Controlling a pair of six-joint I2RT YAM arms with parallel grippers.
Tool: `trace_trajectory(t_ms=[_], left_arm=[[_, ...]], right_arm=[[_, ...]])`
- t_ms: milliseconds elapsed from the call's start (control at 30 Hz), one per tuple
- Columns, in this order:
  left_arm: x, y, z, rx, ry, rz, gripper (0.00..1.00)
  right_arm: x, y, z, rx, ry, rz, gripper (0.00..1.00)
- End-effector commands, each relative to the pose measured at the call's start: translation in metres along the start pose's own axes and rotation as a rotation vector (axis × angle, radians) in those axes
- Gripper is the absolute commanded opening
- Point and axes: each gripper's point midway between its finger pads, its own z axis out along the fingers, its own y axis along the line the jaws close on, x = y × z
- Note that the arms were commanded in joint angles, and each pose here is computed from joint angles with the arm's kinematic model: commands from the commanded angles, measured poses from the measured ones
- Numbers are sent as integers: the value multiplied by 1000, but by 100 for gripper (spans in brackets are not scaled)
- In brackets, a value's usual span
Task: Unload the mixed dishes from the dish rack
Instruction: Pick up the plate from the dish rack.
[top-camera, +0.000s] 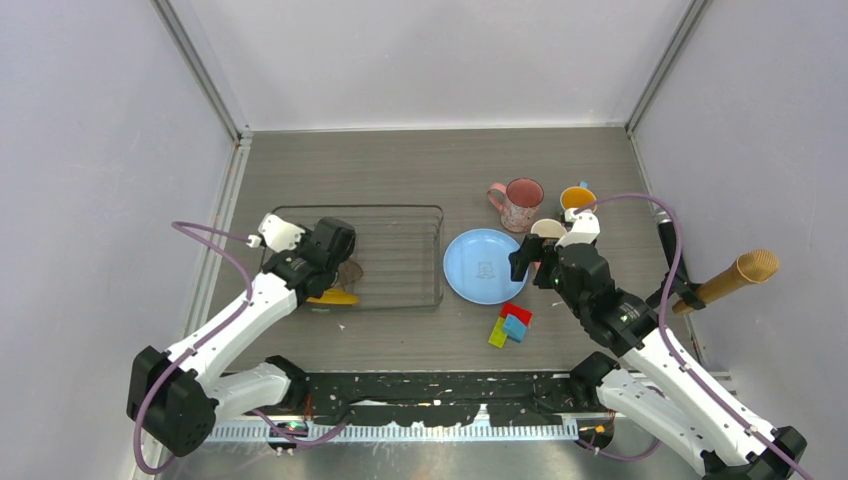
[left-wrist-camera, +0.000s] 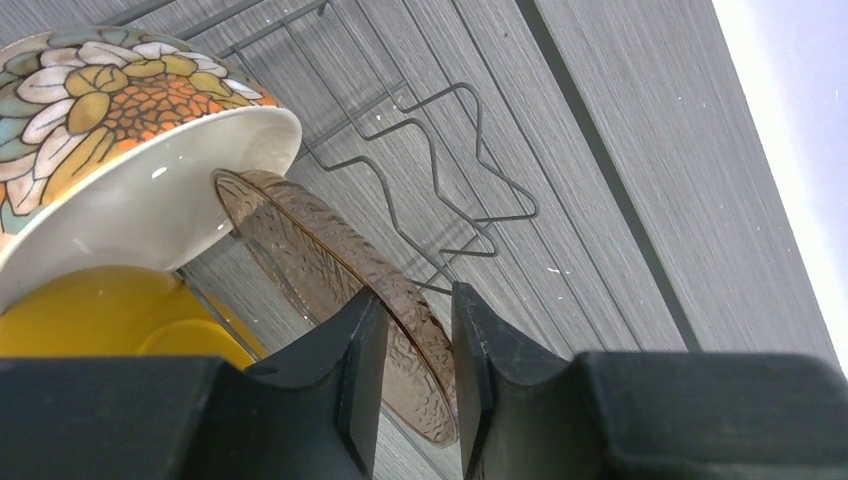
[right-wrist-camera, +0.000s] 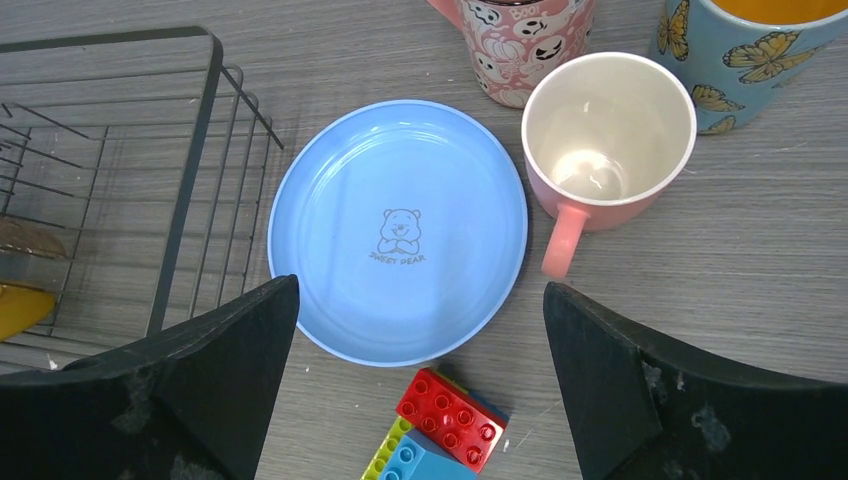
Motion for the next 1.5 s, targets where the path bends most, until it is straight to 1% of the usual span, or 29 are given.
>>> trace_trajectory(t_ms=[0, 67, 233, 300, 367, 633, 800, 933, 1467], left_arm=[[-10, -8, 0, 19, -33, -39, 27], [-11, -9, -2, 24, -32, -42, 24], [-12, -15, -6, 60, -15, -43, 21], [-12, -17, -8, 69, -6, -50, 17], [-12, -18, -11, 80, 3, -54, 16], [-18, -19, -19, 114, 7, -77, 9], [-18, -22, -24, 148, 24, -91, 0], [-16, -30, -28, 199, 49, -104, 0], [-23, -68, -47, 426, 57, -86, 0]], right_arm=[[-9, 1, 3, 6, -35, -3, 99], [-9, 0, 3, 12, -35, -4, 99], [-9, 0, 3, 10, -35, -4, 99], [-8, -1, 3, 14, -34, -3, 99], [-8, 0, 3, 10, -33, -3, 99], [-7, 0, 4, 12, -31, -4, 99], [-7, 0, 4, 11, -29, -5, 99], [-7, 1, 4, 7, -28, -5, 99], [-6, 3, 4, -3, -25, -11, 99]])
